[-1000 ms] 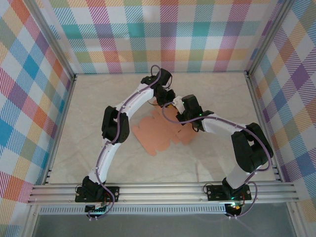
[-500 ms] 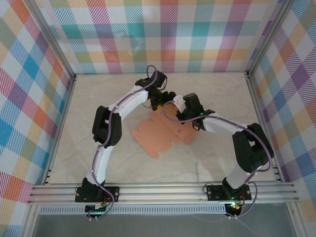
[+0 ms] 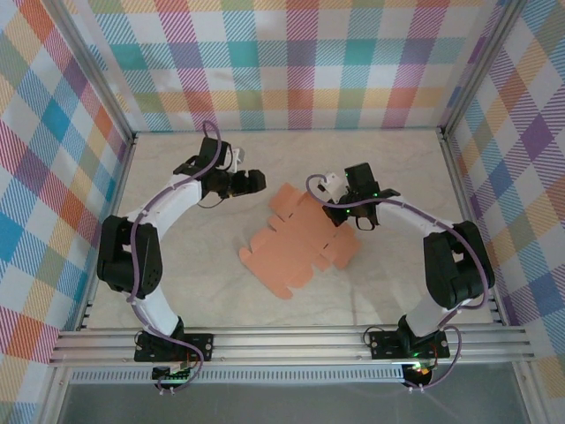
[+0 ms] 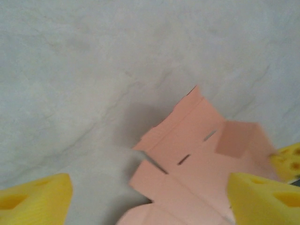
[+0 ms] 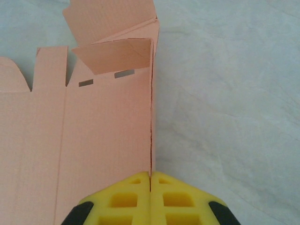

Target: Fold the paper box

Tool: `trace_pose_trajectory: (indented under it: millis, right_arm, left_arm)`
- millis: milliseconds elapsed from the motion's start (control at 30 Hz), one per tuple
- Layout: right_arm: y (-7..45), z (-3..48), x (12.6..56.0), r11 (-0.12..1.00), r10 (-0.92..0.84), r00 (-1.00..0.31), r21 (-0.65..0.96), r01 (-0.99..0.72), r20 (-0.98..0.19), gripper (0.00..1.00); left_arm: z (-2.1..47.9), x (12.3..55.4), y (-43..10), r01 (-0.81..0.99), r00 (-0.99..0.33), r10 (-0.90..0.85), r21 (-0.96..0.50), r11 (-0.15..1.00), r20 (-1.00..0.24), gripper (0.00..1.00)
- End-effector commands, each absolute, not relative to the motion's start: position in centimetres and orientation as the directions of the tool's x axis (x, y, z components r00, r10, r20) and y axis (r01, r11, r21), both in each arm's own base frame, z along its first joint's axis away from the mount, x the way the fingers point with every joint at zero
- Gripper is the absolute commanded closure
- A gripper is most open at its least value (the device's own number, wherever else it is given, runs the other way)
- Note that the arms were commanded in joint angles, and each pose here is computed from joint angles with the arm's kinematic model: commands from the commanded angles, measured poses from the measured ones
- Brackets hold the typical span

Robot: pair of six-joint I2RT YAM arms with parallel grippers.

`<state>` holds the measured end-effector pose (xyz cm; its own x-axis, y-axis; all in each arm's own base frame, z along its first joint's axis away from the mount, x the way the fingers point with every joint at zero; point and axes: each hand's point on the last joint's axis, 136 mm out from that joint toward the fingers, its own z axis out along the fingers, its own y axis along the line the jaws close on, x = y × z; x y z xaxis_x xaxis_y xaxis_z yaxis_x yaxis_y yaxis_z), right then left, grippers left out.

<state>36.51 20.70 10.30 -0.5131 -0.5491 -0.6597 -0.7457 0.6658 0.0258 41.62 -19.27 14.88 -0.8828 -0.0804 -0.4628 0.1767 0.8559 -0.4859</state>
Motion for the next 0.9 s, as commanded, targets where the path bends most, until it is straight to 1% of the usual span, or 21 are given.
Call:
trace_pose_trajectory:
  millis: [0, 167, 400, 467, 500, 600, 700, 733, 767, 800, 833, 867]
  right_arm:
    - [21.6, 13.2, 35.7, 0.593, -0.548, -0.446, 0.048, -0.804, -0.707, 1.00]
    - [21.0, 13.9, 36.1, 0.613, -0.517, -0.462, 0.064, -0.787, -0.720, 1.00]
    - [21.0, 15.1, 36.3, 0.614, -0.463, -0.463, 0.103, -0.782, -0.756, 1.00]
    - [20.9, 15.2, 36.3, 0.612, -0.460, -0.464, 0.108, -0.783, -0.757, 1.00]
    - [20.9, 15.2, 36.2, 0.613, -0.458, -0.465, 0.110, -0.783, -0.758, 1.00]
    - [20.8, 15.4, 36.3, 0.617, -0.449, -0.466, 0.114, -0.779, -0.762, 1.00]
    - [20.7, 15.7, 36.3, 0.618, -0.438, -0.467, 0.120, -0.777, -0.768, 1.00]
    - [20.6, 15.8, 36.4, 0.621, -0.433, -0.469, 0.123, -0.774, -0.770, 1.00]
    - [20.5, 15.8, 36.5, 0.626, -0.428, -0.471, 0.123, -0.770, -0.771, 1.00]
    - [20.5, 15.8, 36.5, 0.628, -0.426, -0.475, 0.125, -0.768, -0.770, 1.00]
    - [20.5, 15.9, 36.5, 0.629, -0.426, -0.473, 0.124, -0.768, -0.771, 1.00]
    - [20.5, 15.8, 36.5, 0.629, -0.426, -0.476, 0.126, -0.767, -0.769, 1.00]
  left_arm:
    - [14.0, 40.8, -19.9, 0.326, -0.871, 0.090, -0.432, 0.841, -0.483, 0.20]
    - [11.7, 39.2, -20.2, 0.380, -0.885, 0.182, -0.438, 0.815, -0.429, 0.21]
    - [10.0, 38.5, -22.4, 0.415, -0.883, 0.190, -0.528, 0.741, -0.428, 0.22]
    - [9.8, 38.6, -23.3, 0.426, -0.879, 0.187, -0.545, 0.722, -0.439, 0.25]
    - [9.7, 38.6, -23.8, 0.431, -0.879, 0.190, -0.557, 0.710, -0.438, 0.29]
    - [8.7, 38.5, -24.7, 0.437, -0.881, 0.216, -0.550, 0.712, -0.421, 0.33]
    - [7.8, 38.5, -25.4, 0.443, -0.882, 0.236, -0.543, 0.714, -0.408, 0.40]
    - [7.5, 38.5, -25.5, 0.439, -0.884, 0.239, -0.542, 0.716, -0.401, 0.48]
    - [7.3, 38.5, -25.6, 0.439, -0.885, 0.242, -0.539, 0.719, -0.398, 0.50]
    - [7.1, 38.4, -25.7, 0.438, -0.886, 0.244, -0.537, 0.721, -0.395, 0.51]
    - [7.1, 38.4, -25.9, 0.439, -0.886, 0.246, -0.537, 0.720, -0.394, 0.58]
    - [7.0, 38.4, -26.0, 0.439, -0.885, 0.247, -0.535, 0.721, -0.394, 0.62]
